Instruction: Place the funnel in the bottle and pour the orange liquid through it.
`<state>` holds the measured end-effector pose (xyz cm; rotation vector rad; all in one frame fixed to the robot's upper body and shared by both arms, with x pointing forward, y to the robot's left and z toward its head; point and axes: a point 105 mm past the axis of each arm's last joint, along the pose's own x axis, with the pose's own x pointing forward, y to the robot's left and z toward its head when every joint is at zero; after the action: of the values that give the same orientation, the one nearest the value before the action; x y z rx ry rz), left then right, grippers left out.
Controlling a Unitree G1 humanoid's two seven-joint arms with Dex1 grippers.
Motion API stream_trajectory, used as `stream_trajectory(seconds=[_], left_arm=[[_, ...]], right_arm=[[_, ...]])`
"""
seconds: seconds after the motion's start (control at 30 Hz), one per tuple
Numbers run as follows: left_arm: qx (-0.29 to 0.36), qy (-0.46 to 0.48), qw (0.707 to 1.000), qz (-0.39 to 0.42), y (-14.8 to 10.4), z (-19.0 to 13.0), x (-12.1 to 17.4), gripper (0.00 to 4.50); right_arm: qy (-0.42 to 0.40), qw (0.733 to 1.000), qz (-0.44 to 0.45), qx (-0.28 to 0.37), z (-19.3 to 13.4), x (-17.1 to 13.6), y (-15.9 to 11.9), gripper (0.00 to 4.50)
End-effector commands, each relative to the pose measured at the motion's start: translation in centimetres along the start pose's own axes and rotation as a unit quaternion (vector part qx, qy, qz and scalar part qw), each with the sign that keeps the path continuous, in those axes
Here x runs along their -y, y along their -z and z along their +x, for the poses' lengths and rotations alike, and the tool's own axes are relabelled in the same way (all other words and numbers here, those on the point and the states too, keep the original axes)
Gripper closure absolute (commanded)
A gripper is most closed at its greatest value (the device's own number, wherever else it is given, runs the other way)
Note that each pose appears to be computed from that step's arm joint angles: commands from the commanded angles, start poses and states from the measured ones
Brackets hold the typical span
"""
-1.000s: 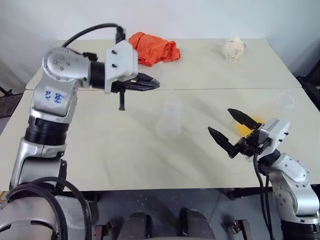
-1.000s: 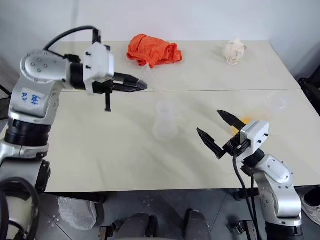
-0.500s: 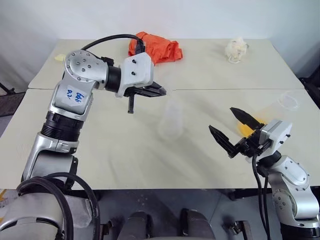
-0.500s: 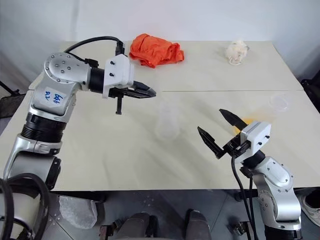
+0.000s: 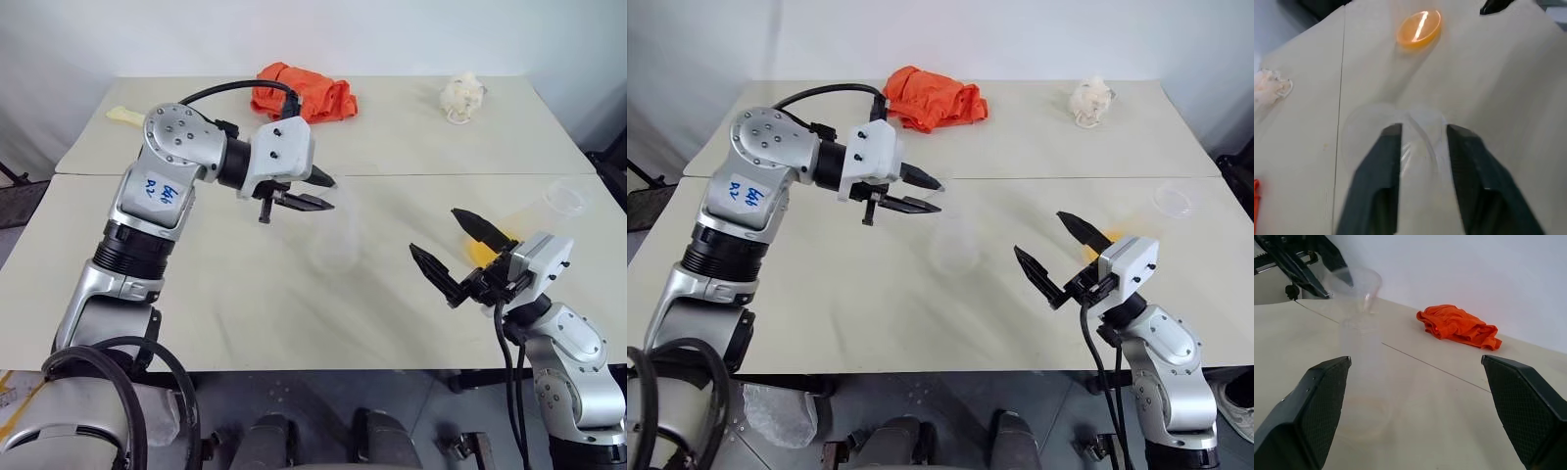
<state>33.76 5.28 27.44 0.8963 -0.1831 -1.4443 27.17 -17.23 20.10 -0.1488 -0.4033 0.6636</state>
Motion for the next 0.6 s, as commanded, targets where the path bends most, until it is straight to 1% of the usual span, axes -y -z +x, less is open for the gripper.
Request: stream_trajectory(seconds=[0.03,0.1,0.2,0.23,0.27,0.37,0.43,0.53,0.6], left_arm=[[0.045,-0.017,0.999,0.003,-1.5,-0.5,-0.2,1.7],[0.066,-0.022,0.998,-0.011,-1.6,-0.5,-0.1,1.06],[0.13,-0.054,0.989,-0.052,-1.8,-1.0,-0.2,0.14],[0.158,-0.071,0.983,-0.065,-1.7,-1.5,-0.2,0.02],[0.175,-0.083,0.978,-0.073,-1.6,-1.9,-0.2,0.02],[0.191,-0.132,0.968,-0.098,0.8,-3.4,0.8,0.02],[0.179,-0.175,0.957,-0.144,3.5,-4.6,1.9,0.02],[0.16,-0.216,0.946,-0.179,5.9,-5.9,3.5,0.02],[0.151,-0.241,0.938,-0.195,6.9,-6.8,4.5,0.02]], right_arm=[[-0.002,1.0,-0.014,0.013,0.1,0.0,-1.0,0.0],[-0.002,1.0,-0.012,0.012,0.0,0.0,-0.9,0.0],[0.006,1.0,-0.009,0.011,-0.2,0.2,-0.9,0.0],[0.018,1.0,-0.004,0.012,-0.3,0.6,-1.0,0.0],[0.026,1.0,0.0,0.012,-0.5,0.8,-1.0,0.0],[0.074,0.997,0.009,0.017,-1.7,2.3,-1.5,0.0],[0.114,0.993,-0.002,0.01,-3.3,3.5,-1.6,0.0],[0.154,0.988,-0.018,-0.009,-5.5,4.9,-1.6,0.0],[0.18,0.983,-0.022,-0.023,-7.0,5.7,-1.5,0.0]])
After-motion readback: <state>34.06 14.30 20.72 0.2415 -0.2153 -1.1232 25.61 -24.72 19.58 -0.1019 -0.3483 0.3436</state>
